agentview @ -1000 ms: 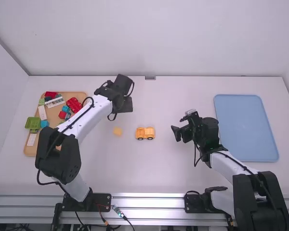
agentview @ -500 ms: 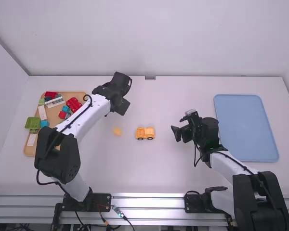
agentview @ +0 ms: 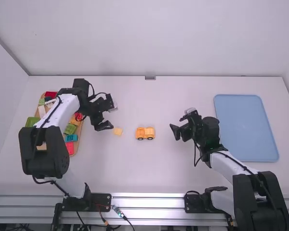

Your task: Assemble lego blocks to make yellow taxi

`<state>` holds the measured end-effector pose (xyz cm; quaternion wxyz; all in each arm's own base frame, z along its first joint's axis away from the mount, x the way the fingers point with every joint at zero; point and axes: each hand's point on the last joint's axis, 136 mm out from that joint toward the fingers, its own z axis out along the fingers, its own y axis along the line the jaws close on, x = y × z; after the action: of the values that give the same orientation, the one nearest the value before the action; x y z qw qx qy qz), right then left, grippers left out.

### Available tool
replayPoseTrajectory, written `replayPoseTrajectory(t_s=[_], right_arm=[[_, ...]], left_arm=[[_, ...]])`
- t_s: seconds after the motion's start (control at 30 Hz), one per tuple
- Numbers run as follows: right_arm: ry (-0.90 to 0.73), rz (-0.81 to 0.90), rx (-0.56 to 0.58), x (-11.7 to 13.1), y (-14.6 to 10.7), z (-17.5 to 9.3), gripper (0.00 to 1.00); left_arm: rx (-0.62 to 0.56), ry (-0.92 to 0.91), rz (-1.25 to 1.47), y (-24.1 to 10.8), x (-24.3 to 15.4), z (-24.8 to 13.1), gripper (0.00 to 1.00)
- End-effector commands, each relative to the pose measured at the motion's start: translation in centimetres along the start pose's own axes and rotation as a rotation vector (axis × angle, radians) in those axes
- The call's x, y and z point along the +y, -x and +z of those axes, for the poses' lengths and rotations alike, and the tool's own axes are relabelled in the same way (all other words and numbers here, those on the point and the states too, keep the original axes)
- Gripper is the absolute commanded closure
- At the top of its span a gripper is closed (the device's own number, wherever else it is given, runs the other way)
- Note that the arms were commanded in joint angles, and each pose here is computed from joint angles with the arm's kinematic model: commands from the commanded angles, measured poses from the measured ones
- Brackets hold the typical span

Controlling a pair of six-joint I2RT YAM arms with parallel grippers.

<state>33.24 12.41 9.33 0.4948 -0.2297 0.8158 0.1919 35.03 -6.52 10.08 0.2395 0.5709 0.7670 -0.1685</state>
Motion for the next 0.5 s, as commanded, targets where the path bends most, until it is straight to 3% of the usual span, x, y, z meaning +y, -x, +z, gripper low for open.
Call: replayPoseTrajectory(t_s=[0.0, 0.23, 0.47], right_arm=[[0.081, -0.017, -0.022, 1.6, 0.4, -0.3, 0.01], [0.275, -0.148, -0.076, 4.9, 1.0, -0.9, 0.01], [0.300, -0.190, -0.111, 5.3, 1.7, -1.1, 0.01]], left_arm=[[-0.219, -0.038, 0.301, 2.5, -2.3, 1.2, 0.01], [-0.240, 0.059, 0.315, 1.3, -1.8, 5.0, 0.01], [-0.224, 0.059, 0.369, -0.5, -2.5, 5.5, 0.01]])
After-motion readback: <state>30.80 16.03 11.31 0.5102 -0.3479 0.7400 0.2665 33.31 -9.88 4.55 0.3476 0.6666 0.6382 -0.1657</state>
